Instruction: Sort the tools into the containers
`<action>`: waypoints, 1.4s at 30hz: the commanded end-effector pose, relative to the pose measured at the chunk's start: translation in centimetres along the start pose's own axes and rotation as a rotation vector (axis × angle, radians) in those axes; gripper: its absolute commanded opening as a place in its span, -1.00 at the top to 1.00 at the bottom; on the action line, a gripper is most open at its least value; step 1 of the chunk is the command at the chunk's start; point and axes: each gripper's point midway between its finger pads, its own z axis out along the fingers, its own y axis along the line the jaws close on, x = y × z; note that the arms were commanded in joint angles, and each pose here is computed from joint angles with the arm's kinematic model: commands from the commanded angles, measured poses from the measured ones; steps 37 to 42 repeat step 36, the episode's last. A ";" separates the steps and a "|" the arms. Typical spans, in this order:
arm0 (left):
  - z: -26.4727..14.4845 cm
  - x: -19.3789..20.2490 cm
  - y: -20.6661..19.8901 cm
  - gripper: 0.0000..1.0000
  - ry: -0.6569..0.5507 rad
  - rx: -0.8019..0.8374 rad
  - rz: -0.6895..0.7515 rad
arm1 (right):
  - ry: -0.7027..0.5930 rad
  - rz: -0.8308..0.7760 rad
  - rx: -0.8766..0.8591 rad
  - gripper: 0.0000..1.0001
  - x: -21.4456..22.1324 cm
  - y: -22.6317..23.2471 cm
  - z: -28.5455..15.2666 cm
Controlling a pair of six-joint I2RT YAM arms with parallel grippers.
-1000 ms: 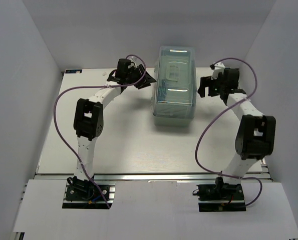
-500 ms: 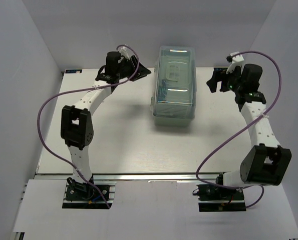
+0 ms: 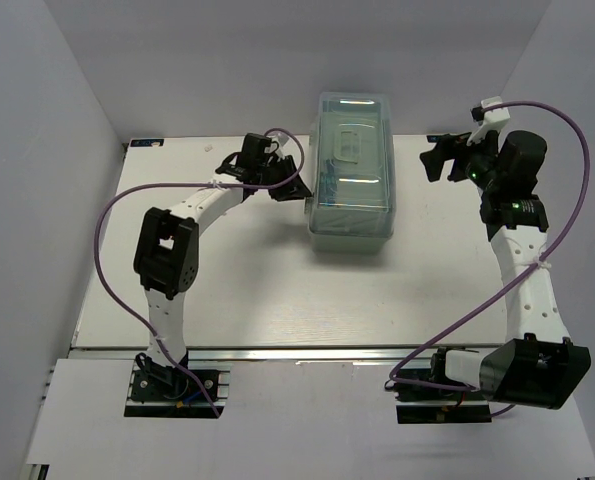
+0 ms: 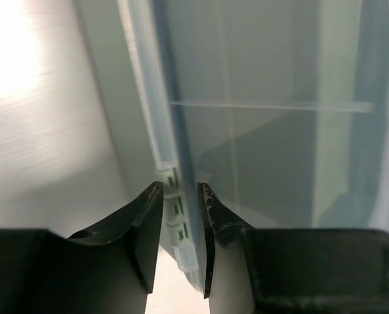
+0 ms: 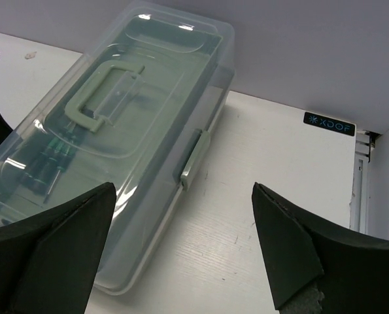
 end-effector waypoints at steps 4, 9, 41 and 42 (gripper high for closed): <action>1.1 4.5 -12.5 0.23 0.138 0.384 0.197 | -0.023 0.010 0.014 -0.79 -0.5 0.1 -0.8; 2.2 8.0 -17.6 0.23 0.227 0.528 0.238 | -0.017 0.001 0.024 -0.79 -0.3 0.2 -1.4; -19.5 4.0 -12.7 -0.96 -0.496 0.269 0.399 | 0.195 0.147 0.024 -0.79 1.4 1.3 -3.3; -19.5 4.0 -12.7 -0.96 -0.496 0.269 0.399 | 0.195 0.147 0.024 -0.79 1.4 1.3 -3.3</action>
